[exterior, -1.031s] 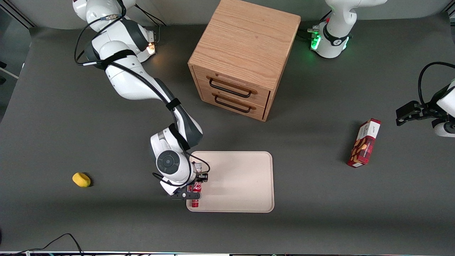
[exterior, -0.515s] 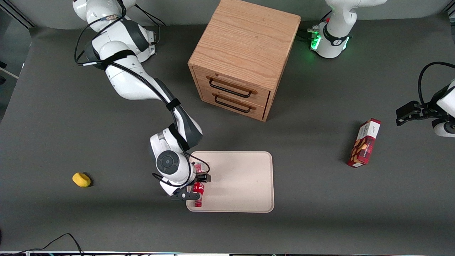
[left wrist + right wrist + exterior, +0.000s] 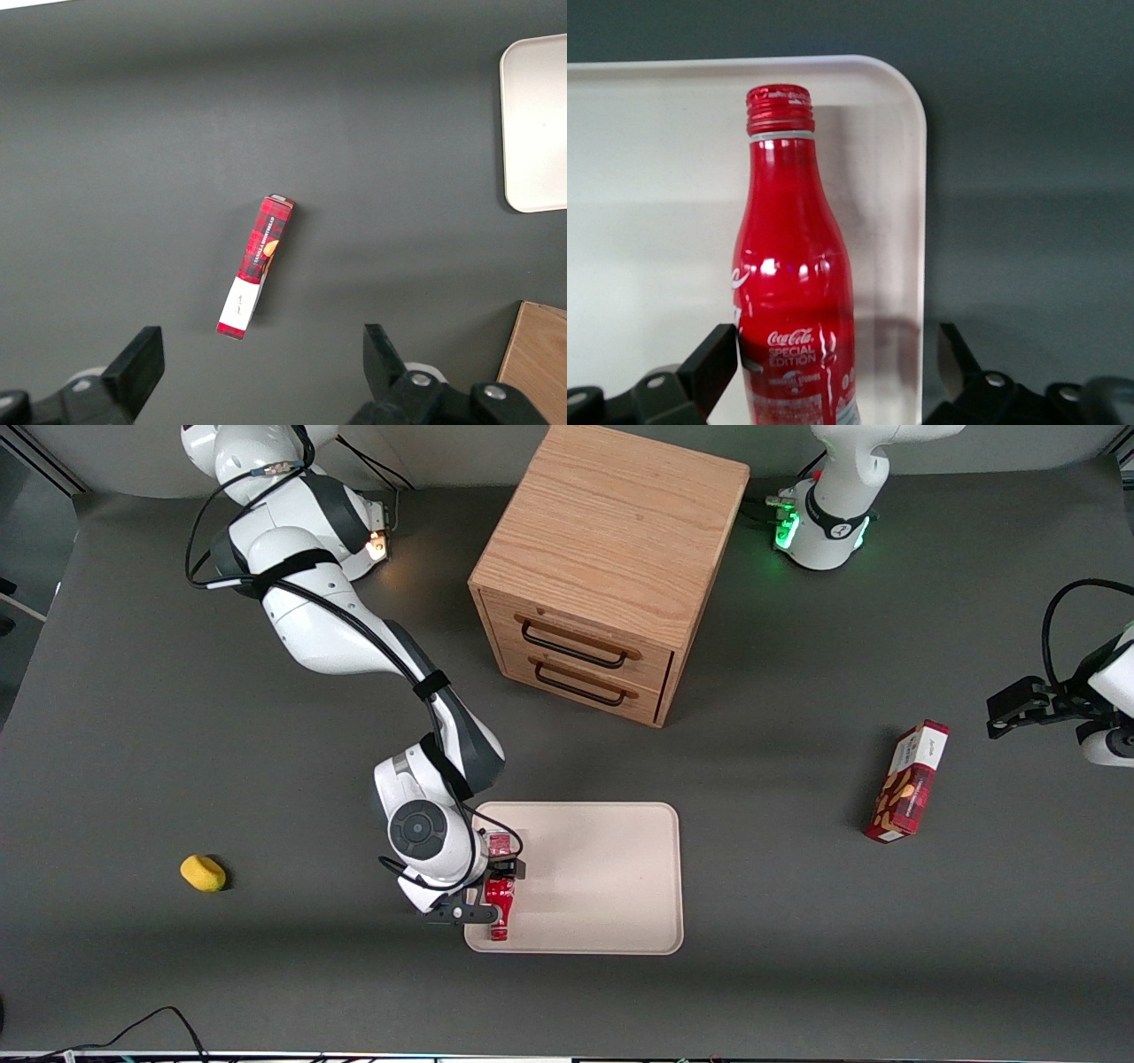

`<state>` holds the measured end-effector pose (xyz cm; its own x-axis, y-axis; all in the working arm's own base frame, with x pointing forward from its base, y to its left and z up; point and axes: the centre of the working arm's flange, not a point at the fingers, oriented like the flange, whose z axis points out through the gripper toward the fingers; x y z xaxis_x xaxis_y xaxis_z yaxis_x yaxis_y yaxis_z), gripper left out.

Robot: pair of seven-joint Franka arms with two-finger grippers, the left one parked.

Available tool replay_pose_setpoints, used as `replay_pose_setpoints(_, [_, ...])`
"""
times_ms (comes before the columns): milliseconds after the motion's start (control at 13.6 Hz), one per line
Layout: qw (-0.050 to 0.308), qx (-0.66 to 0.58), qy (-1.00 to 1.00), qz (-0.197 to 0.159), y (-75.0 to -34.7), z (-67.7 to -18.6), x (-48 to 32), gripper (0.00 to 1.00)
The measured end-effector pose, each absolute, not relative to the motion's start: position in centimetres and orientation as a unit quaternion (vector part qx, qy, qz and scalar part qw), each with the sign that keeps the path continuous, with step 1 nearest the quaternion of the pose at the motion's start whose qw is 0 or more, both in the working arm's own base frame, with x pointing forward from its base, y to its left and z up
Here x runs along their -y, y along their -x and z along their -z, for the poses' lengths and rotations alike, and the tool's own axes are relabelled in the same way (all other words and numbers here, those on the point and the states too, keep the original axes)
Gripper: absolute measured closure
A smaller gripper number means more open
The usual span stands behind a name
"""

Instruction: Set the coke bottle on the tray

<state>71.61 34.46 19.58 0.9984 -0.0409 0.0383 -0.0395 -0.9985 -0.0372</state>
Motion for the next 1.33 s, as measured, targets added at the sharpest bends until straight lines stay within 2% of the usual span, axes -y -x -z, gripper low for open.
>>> replay_pose_setpoints(883, [0.024,-0.021,0.999,0.030,-72.0,-21.5,-34.8,0.00])
replay_pose_setpoints(1325, [-0.003,-0.026,0.999,-0.022,-70.8,-27.8,-33.2,0.00])
